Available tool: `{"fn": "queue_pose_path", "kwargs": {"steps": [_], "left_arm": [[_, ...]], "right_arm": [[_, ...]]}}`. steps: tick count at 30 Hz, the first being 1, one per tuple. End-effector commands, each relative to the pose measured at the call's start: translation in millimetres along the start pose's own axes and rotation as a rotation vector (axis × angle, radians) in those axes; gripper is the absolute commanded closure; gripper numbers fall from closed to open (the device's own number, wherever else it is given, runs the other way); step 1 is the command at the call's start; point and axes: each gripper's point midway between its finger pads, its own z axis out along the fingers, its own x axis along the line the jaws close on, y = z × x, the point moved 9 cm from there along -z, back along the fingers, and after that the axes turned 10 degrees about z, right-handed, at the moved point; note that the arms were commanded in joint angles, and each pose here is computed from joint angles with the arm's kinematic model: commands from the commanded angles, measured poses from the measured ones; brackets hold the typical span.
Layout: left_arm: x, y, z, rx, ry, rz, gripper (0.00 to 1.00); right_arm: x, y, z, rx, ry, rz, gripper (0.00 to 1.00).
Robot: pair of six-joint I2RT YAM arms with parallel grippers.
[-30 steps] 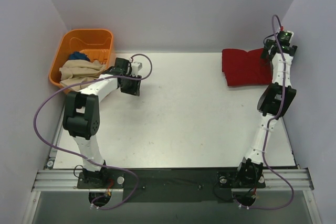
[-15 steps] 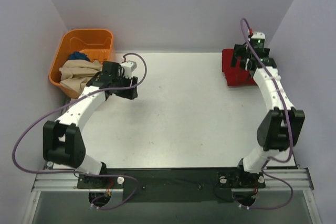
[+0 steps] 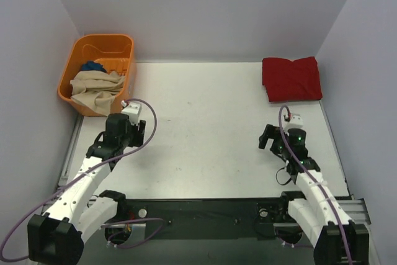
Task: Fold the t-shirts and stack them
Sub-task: Put the neatly folded tshirt into the corner of the board with the right arm
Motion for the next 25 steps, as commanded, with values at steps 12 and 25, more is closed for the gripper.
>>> {"fn": "queue_pose_path", "kwargs": {"steps": [12,25], "left_arm": [[29,-31,26,-0.312,0.448,-0.335,0.05],[21,-43,29,-0.285,0.394,-0.354,0.05]], "right_arm": [[-20,-12,-12,-0.415,-0.002,-0.015,0.0],[-19,-10,-11,-0.418,0.005,-0.02,0.0]]}}
